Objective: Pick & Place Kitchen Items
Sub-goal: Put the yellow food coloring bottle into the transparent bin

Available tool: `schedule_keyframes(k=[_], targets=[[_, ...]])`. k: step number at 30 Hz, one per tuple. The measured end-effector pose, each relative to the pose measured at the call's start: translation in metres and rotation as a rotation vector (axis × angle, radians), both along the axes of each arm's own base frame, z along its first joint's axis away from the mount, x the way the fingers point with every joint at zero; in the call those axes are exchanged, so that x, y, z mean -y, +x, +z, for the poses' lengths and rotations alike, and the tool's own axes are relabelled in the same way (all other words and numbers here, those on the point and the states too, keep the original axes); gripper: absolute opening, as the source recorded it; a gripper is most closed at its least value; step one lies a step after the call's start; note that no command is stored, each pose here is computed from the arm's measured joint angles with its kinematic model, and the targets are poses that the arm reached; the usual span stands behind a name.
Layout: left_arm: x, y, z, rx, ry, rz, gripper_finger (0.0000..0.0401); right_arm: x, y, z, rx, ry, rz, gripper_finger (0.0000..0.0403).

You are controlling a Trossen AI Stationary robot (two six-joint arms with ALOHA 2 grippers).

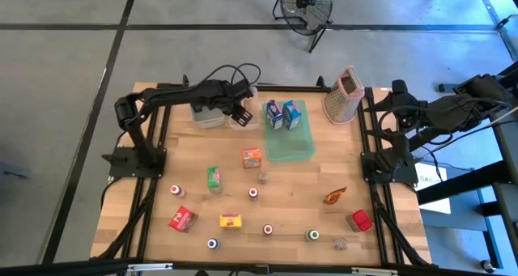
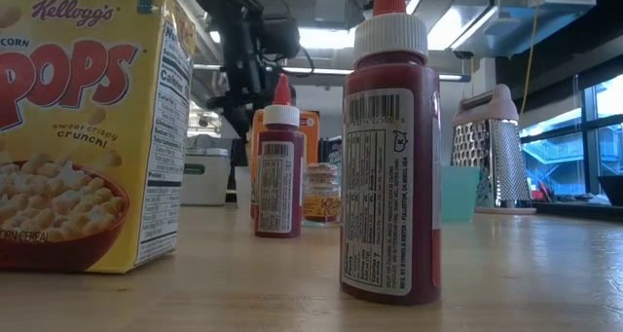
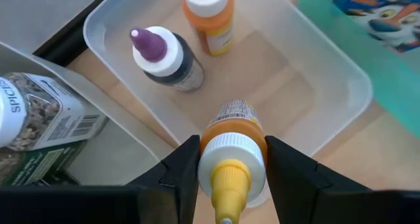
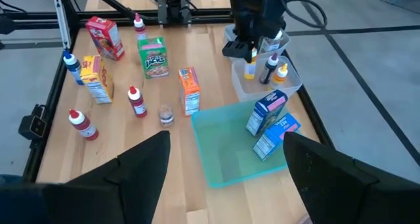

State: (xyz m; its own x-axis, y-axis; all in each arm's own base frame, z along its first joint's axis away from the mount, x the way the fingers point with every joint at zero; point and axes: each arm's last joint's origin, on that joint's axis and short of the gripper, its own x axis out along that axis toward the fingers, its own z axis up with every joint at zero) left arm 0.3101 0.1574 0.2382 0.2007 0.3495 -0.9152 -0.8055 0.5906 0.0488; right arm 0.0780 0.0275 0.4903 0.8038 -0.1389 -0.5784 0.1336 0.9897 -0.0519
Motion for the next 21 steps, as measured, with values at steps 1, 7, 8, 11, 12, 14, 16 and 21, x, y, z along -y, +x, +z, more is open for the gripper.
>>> schedule_keyframes(k=[1, 7, 8, 11, 12, 14, 16, 21], targets=[[-0.001, 0.0, -0.001, -0.006, 0.0, -0.004, 0.0142, 0.0, 0.0, 0.0, 0.0, 0.0, 0.0, 0.03], [-0.005, 0.001, -0.009, -0.035, -0.01, -0.019, 0.0142, 0.0, 0.0, 0.0, 0.0, 0.0, 0.0, 0.03], [-0.005, 0.001, -0.01, -0.041, -0.009, -0.024, 0.0142, 0.0, 0.0, 0.0, 0.0, 0.0, 0.0, 0.03], [-0.006, 0.003, -0.013, -0.052, -0.002, -0.03, 0.0142, 0.0, 0.0, 0.0, 0.0, 0.0, 0.0, 0.03], [-0.007, 0.003, -0.014, -0.057, 0.001, -0.03, 0.0142, 0.0, 0.0, 0.0, 0.0, 0.0, 0.0, 0.03], [-0.007, 0.003, -0.013, -0.06, 0.013, -0.033, 0.0142, 0.0, 0.0, 0.0, -0.001, -0.001, 0.0, 0.03], [-0.008, 0.003, -0.013, -0.068, 0.028, -0.036, 0.0146, 0.0, 0.0, 0.0, -0.002, -0.005, 0.002, 0.03], [-0.01, 0.002, -0.013, -0.064, 0.009, -0.059, 0.015, 0.0, 0.0, 0.0, -0.003, -0.011, 0.0, 0.03]])
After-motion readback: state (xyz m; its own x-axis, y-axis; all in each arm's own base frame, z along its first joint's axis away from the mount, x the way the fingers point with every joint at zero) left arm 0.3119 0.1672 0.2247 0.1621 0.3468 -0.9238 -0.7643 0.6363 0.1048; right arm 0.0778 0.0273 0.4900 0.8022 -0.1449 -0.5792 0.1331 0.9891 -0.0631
